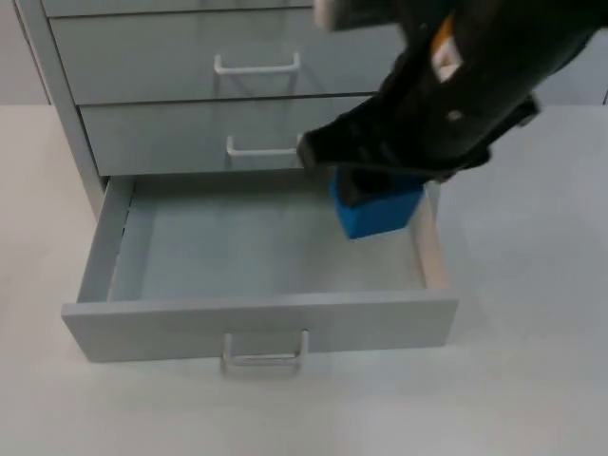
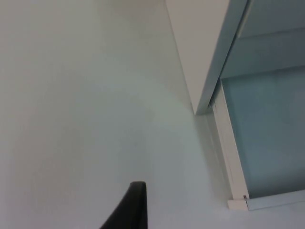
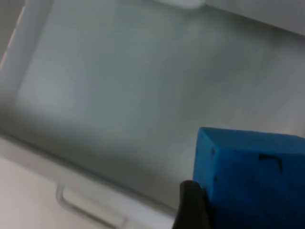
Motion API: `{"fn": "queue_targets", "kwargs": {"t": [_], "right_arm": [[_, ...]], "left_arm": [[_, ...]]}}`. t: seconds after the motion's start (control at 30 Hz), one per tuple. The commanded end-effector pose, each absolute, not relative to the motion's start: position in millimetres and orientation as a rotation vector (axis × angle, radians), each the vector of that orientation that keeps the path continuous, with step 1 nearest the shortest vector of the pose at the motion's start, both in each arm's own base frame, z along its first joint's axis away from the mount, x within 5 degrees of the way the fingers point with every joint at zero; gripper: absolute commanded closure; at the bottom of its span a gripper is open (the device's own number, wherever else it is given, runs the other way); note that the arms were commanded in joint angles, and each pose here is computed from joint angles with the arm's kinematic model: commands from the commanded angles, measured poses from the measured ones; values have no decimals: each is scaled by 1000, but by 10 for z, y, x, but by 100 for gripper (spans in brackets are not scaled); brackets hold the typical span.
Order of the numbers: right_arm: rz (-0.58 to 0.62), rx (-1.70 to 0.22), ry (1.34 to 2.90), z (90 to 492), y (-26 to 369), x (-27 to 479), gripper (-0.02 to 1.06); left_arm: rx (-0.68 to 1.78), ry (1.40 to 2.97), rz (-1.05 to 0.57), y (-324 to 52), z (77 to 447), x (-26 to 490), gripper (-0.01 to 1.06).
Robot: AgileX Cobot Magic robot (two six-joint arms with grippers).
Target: Open the drawer with the left hand, place the block into the drawer with the right hand, then close the drawer with the left hand.
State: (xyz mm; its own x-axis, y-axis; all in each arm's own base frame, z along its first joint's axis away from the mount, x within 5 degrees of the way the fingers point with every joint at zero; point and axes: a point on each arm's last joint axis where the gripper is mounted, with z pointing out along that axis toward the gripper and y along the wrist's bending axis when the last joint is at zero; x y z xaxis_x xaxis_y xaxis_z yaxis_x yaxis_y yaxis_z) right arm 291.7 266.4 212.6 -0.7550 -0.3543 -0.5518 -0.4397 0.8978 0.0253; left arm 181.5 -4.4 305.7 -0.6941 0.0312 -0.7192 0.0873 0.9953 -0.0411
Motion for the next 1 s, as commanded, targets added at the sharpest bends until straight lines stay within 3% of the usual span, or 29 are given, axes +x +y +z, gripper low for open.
{"fn": "queue_targets", "kwargs": {"t": [0.0, 0.13, 0.4, 0.47, 0.53, 0.57, 0.67, 0.7, 0.8, 0.97], "right_arm": [[223, -584, 2483, 2048, 2762, 2984, 105], [233, -602, 2473, 1630, 2906, 3118, 105], [231, -589, 2516, 1253, 2941, 3172, 100], [216, -583, 2543, 1141, 2939, 3172, 87], [207, -585, 2552, 1111, 2935, 3170, 67], [207, -585, 2552, 1111, 2935, 3170, 67], [211, -583, 2547, 1139, 2935, 3170, 38], [219, -578, 2540, 1180, 2936, 3170, 33], [226, -573, 2523, 1280, 2930, 3168, 27], [211, -542, 2494, 1692, 2852, 3127, 27]], "left_arm": [[63, 2335, -108, -47, 3047, 1819, 0], [63, 2335, -108, -47, 3047, 1819, 0], [63, 2335, -108, -47, 3047, 1819, 0], [62, 2331, -107, -46, 3050, 1822, 0], [62, 2329, -106, -46, 3051, 1823, 0], [62, 2329, -106, -46, 3051, 1823, 0], [61, 2326, -106, -46, 3052, 1825, 0], [61, 2326, -106, -46, 3052, 1825, 0], [61, 2326, -106, -46, 3052, 1825, 0], [61, 2326, -106, -46, 3052, 1825, 0]]}}
